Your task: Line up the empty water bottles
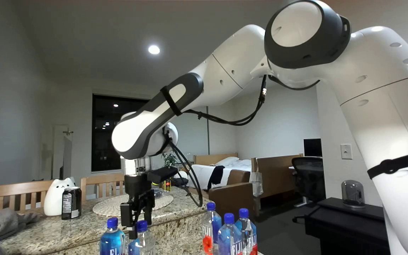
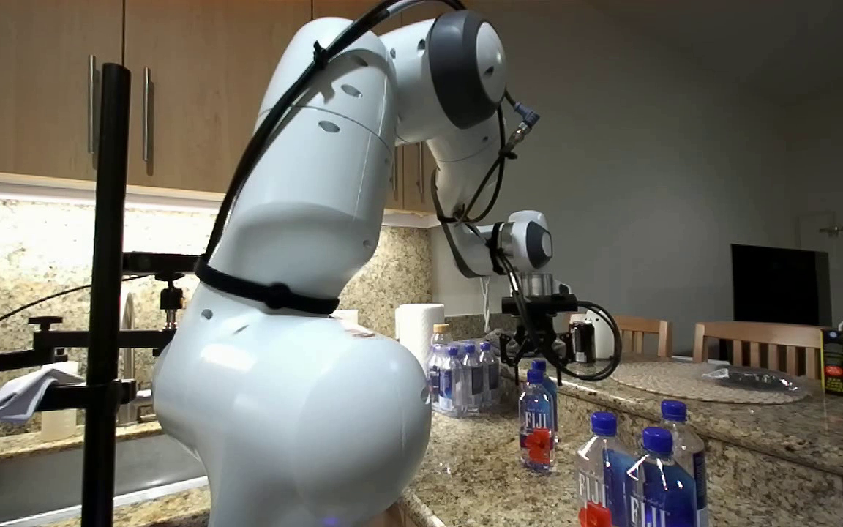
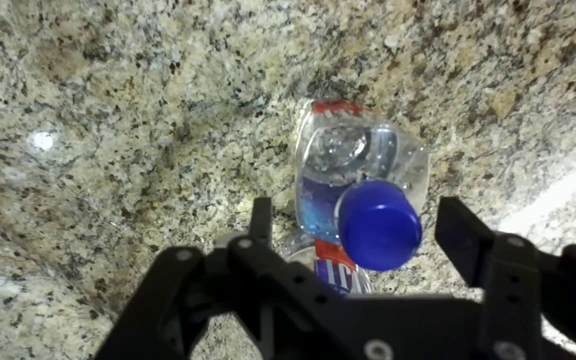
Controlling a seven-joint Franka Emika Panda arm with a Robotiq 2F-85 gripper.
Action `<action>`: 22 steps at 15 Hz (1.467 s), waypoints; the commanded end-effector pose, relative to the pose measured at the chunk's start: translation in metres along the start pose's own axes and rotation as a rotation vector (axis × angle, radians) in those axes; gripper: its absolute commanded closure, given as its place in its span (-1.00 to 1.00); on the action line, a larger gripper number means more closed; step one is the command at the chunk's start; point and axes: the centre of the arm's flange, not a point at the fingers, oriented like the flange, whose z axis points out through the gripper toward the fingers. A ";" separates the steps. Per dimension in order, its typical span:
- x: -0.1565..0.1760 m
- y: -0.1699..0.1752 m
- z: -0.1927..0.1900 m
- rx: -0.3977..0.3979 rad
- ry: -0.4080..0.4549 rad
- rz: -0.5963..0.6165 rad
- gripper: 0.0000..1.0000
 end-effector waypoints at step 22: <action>-0.034 0.011 -0.055 0.064 0.080 0.186 0.74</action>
